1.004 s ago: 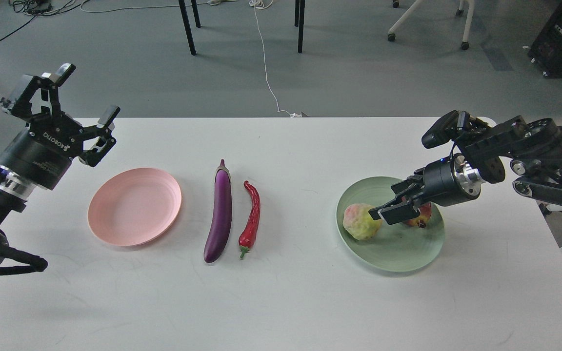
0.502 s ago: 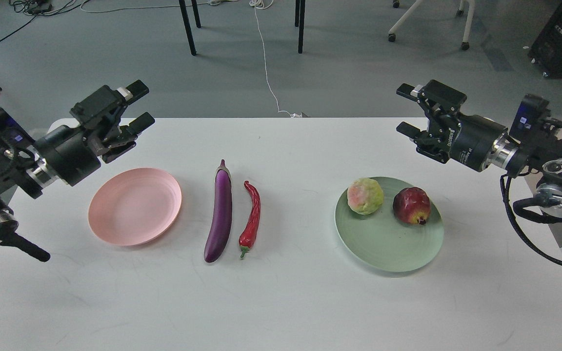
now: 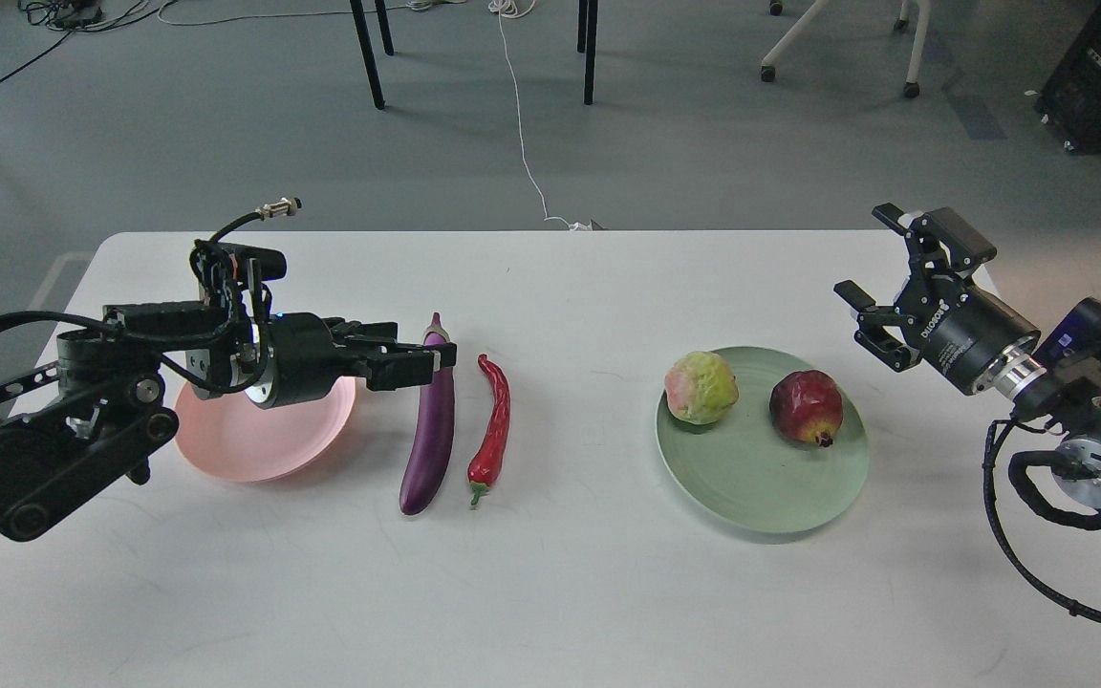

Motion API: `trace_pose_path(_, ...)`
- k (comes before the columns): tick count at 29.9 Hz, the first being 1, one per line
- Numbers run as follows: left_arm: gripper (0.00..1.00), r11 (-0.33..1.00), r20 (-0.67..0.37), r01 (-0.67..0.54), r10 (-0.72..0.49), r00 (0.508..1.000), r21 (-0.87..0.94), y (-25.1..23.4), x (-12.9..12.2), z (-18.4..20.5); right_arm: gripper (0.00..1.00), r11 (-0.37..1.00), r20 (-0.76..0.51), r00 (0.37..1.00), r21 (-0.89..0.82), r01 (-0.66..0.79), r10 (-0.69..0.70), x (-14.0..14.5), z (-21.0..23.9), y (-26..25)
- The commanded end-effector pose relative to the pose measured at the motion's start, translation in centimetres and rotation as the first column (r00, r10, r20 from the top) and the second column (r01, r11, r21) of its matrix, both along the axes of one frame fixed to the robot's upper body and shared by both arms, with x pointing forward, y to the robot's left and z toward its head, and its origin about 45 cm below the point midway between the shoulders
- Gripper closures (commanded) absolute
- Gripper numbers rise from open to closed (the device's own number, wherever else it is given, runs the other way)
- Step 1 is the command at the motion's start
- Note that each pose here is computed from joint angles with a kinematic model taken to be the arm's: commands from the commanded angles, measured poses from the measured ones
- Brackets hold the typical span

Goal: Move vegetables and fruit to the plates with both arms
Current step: 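Reach the left gripper over the purple eggplant and close on it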

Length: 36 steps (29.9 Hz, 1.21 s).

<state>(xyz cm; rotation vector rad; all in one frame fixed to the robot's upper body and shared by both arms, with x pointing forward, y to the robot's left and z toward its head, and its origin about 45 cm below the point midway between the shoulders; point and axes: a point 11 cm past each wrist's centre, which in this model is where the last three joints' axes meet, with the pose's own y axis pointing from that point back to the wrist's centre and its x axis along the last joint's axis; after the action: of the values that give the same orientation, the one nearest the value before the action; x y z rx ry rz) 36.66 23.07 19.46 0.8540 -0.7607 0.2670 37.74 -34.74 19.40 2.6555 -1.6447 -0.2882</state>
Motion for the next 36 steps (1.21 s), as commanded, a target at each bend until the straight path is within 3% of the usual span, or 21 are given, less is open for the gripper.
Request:
trace_pose_path(1,0.01,0.999,-0.02,0.007,-0.006,1.0,0.042,-1.4,0.6,-1.4,0.01,1.0,-0.001,1.0,0.001,-0.001,0.001,0.0,-0.1,0.1)
trace_pose_path(19,0.01,0.984,-0.069,-0.072,0.084,0.994,0.161,0.1,2.8,-5.2,0.01,1.0,0.002,1.0,0.001,0.001,-0.001,0.1,0.0,0.0)
trace_pose_path(36,0.05,0.982,-0.115,-0.057,0.079,0.99,0.182,-0.9,1.9,-7.4,0.01,1.0,0.001,1.0,-0.003,0.004,-0.004,0.0,0.0,-0.2)
